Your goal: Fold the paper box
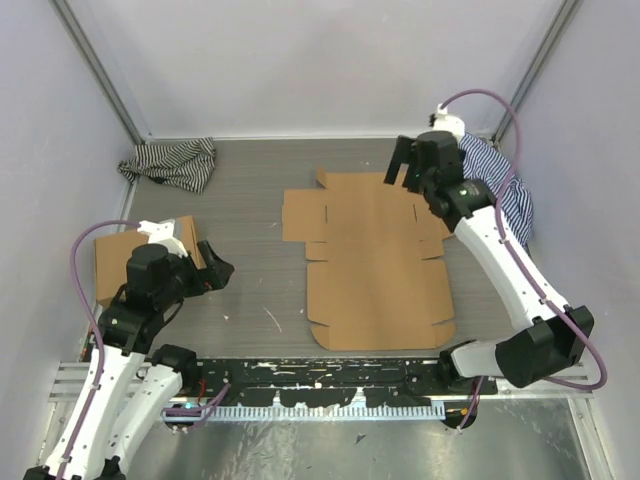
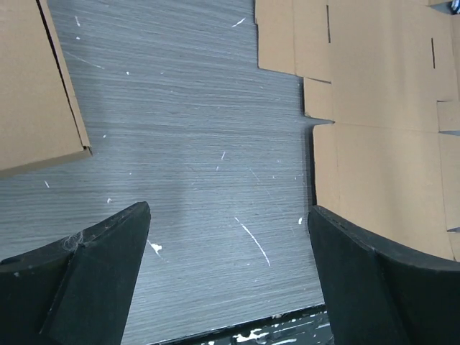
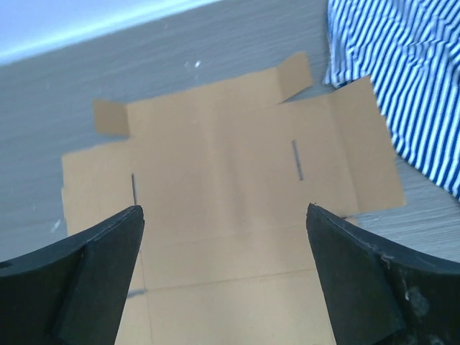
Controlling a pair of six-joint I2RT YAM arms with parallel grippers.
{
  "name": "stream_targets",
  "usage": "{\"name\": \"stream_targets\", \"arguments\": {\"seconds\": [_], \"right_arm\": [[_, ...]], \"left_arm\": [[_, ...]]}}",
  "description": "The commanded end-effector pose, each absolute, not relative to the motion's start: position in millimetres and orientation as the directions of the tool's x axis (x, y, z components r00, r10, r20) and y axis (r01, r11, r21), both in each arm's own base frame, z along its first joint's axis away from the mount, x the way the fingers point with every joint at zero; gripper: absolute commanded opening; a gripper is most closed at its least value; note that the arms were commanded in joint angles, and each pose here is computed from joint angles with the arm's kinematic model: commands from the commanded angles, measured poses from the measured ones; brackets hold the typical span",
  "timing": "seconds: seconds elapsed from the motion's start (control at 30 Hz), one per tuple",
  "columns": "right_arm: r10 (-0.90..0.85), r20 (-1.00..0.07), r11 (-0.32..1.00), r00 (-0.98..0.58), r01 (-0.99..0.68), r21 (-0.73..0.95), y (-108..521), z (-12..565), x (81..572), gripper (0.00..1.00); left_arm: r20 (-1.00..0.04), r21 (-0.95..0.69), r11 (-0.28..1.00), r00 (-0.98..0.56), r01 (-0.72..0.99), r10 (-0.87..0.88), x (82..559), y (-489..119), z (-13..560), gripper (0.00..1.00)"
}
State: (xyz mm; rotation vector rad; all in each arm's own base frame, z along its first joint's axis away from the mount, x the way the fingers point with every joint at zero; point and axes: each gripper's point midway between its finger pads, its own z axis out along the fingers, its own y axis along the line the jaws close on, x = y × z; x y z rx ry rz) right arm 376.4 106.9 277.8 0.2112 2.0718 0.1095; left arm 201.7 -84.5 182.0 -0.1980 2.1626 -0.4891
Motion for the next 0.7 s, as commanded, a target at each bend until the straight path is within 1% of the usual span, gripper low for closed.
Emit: {"name": "stream_targets", "arguments": {"seconds": [0.0, 0.1, 0.2, 0.3, 0.37, 0.4, 0.47, 0.53, 0.6, 0.67], "right_arm": [[0.302, -0.880, 0.953, -0.367, 0.126, 0.275, 84.4, 326.1, 399.5, 1.00], [0.344, -0.880, 0.939, -0.327, 0.135, 0.316, 74.2, 336.1, 402.9, 1.00], [0.408, -0.843, 0.912, -0.350, 0.202, 0.357, 56.0, 318.7, 407.9, 1.00], [0.515, -0.734, 0.856, -0.443, 0.301, 0.419, 28.2, 270.3, 408.9, 0.99], [0.591, -0.650, 0.807, -0.478, 0.334, 0.487, 13.4, 241.8, 402.6, 0.98], [0.625, -0.624, 0.780, -0.469, 0.378, 0.498, -1.6, 228.6, 397.0, 0.97], [0.652, -0.611, 0.755, -0.449, 0.457, 0.470, -23.8, 206.0, 383.5, 0.96], [0.654, -0.630, 0.742, -0.418, 0.514, 0.430, -41.8, 197.0, 373.4, 0.96], [0.643, -0.648, 0.745, -0.407, 0.529, 0.407, -48.9, 194.3, 370.4, 0.94], [0.632, -0.657, 0.750, -0.410, 0.538, 0.386, -53.2, 190.2, 371.7, 0.93]], "left_arm": [[-0.772, -0.425, 0.900, -0.559, 0.100, -0.303, 201.6, -90.0, 201.8, 0.98], [-0.763, -0.460, 0.878, -0.566, 0.137, -0.312, 203.4, -99.6, 206.3, 0.98], [-0.755, -0.488, 0.865, -0.554, 0.117, -0.351, 212.8, -101.8, 209.3, 0.98], [-0.725, -0.521, 0.851, -0.556, 0.057, -0.407, 226.2, -102.7, 204.2, 0.98], [-0.697, -0.554, 0.832, -0.564, 0.030, -0.443, 236.1, -107.5, 199.5, 1.00], [-0.681, -0.567, 0.823, -0.572, 0.017, -0.457, 240.7, -110.2, 195.6, 0.97], [-0.647, -0.593, 0.805, -0.589, -0.011, -0.484, 251.0, -115.8, 185.7, 0.90], [-0.618, -0.602, 0.798, -0.616, -0.029, -0.489, 260.5, -121.6, 174.0, 0.77], [-0.600, -0.613, 0.789, -0.626, -0.041, -0.498, 269.8, -125.8, 166.9, 0.60], [-0.586, -0.616, 0.787, -0.640, -0.048, -0.497, 276.5, -129.4, 161.6, 0.48]]}}
